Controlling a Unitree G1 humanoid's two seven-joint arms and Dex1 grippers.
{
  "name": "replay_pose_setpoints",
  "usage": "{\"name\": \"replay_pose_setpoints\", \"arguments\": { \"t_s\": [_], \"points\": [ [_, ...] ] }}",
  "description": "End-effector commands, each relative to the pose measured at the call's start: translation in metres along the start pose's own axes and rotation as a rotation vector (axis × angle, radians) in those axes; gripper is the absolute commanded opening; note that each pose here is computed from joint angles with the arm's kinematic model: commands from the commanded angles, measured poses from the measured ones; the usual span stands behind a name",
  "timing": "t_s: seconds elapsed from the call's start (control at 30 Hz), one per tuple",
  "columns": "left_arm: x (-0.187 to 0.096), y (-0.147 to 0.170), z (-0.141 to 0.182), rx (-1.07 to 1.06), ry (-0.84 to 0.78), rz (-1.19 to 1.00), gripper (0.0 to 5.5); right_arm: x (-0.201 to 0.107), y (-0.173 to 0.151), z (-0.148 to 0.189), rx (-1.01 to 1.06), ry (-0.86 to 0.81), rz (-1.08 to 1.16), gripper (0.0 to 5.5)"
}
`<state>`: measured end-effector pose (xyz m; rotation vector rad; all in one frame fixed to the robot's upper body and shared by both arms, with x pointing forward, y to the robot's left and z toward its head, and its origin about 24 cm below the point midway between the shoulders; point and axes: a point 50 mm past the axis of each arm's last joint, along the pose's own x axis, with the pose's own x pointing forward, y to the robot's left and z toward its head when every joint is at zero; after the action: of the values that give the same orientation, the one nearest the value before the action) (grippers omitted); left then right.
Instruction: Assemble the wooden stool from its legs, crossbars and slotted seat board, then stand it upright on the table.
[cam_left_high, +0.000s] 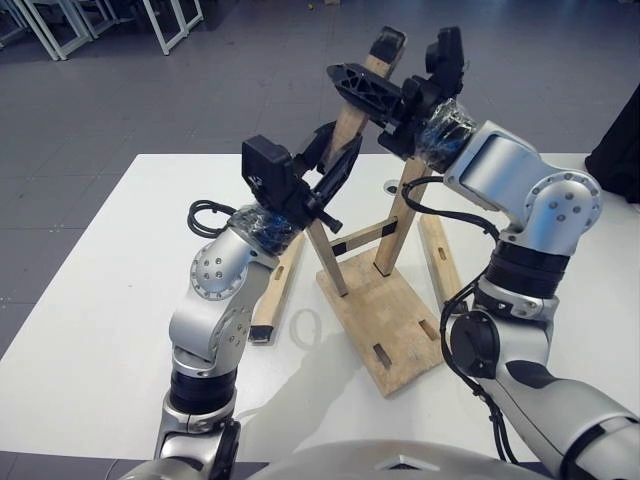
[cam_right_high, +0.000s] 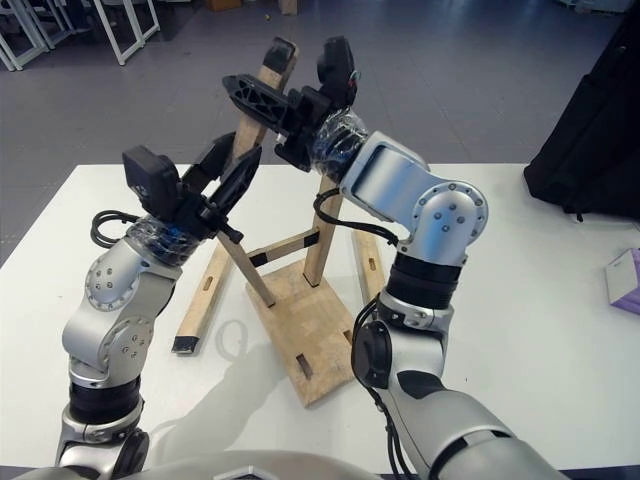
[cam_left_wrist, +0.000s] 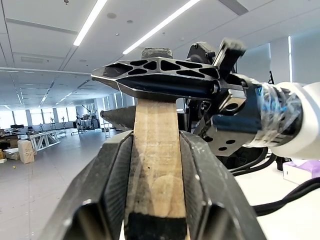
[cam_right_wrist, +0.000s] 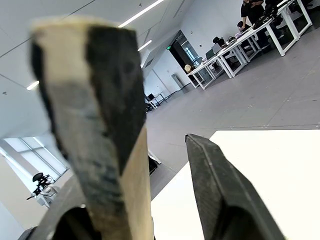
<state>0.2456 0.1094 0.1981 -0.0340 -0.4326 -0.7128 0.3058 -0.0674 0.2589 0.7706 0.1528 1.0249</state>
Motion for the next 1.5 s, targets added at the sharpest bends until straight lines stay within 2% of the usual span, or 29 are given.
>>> {"name": "replay_pose_setpoints", "arguments": {
  "t_s": [0.03, 0.2, 0.37, 0.4, 0.5, 0.6, 0.67, 0.73, 0.8, 0.87, 0.93, 1.0, 1.1, 1.17, 1.27, 1.5],
  "points": [
    [-0.002, 0.002, -0.005, 0.013, 0.041, -0.020, 1.31, -0.004, 0.002, 0.007, -0.011, -0.005, -0.011, 1.30],
    [-0.004, 0.009, -0.004, 0.029, 0.047, 0.007, 1.31, -0.009, 0.004, 0.010, -0.018, -0.012, -0.024, 0.55],
    [-0.001, 0.008, -0.002, -0.003, 0.032, 0.012, 1.31, -0.010, 0.005, 0.014, -0.020, -0.025, -0.030, 0.50],
    [0.000, 0.007, 0.000, -0.019, 0.019, 0.005, 1.67, -0.011, 0.005, 0.015, -0.021, -0.029, -0.032, 0.50],
    [0.002, 0.006, 0.003, -0.029, 0.008, 0.003, 2.23, -0.012, 0.005, 0.023, -0.030, -0.058, -0.037, 0.40],
    [0.005, 0.003, 0.005, -0.044, 0.003, -0.013, 2.73, -0.020, 0.007, 0.046, -0.039, -0.141, -0.045, 0.40],
    [0.007, 0.004, 0.011, -0.070, -0.026, 0.005, 3.07, -0.030, 0.007, 0.068, -0.054, -0.219, -0.061, 0.40],
    [0.014, 0.014, 0.033, -0.128, -0.155, 0.109, 3.33, -0.053, -0.001, 0.089, -0.062, -0.313, -0.122, 0.40],
    [0.018, 0.033, 0.058, -0.195, -0.294, 0.256, 3.55, -0.084, -0.029, 0.092, -0.114, -0.349, -0.322, 0.40],
    [0.009, 0.065, 0.072, -0.213, -0.356, 0.463, 3.55, -0.115, -0.058, 0.079, -0.191, -0.354, -0.542, 0.40],
    [-0.021, 0.112, 0.052, -0.223, -0.240, 0.779, 3.55, -0.140, -0.077, 0.049, -0.224, -0.370, -0.666, 0.40],
    [-0.060, 0.134, 0.012, -0.152, -0.014, 0.969, 3.55, -0.150, -0.093, 0.012, -0.258, -0.305, -0.771, 0.40],
    [-0.084, 0.126, -0.039, -0.093, 0.275, 0.981, 3.55, -0.146, -0.111, -0.019, -0.301, -0.235, -0.827, 0.40],
    [-0.094, 0.117, -0.064, -0.075, 0.388, 0.969, 3.55, -0.136, -0.124, -0.027, -0.299, -0.222, -0.830, 0.40],
    [-0.100, 0.109, -0.080, -0.057, 0.457, 0.936, 3.55, -0.127, -0.141, -0.033, -0.307, -0.211, -0.839, 0.40],
    [-0.100, 0.106, -0.087, -0.064, 0.478, 0.910, 3.55, -0.129, -0.158, -0.053, -0.287, -0.182, -0.865, 0.40]
  ]
}}
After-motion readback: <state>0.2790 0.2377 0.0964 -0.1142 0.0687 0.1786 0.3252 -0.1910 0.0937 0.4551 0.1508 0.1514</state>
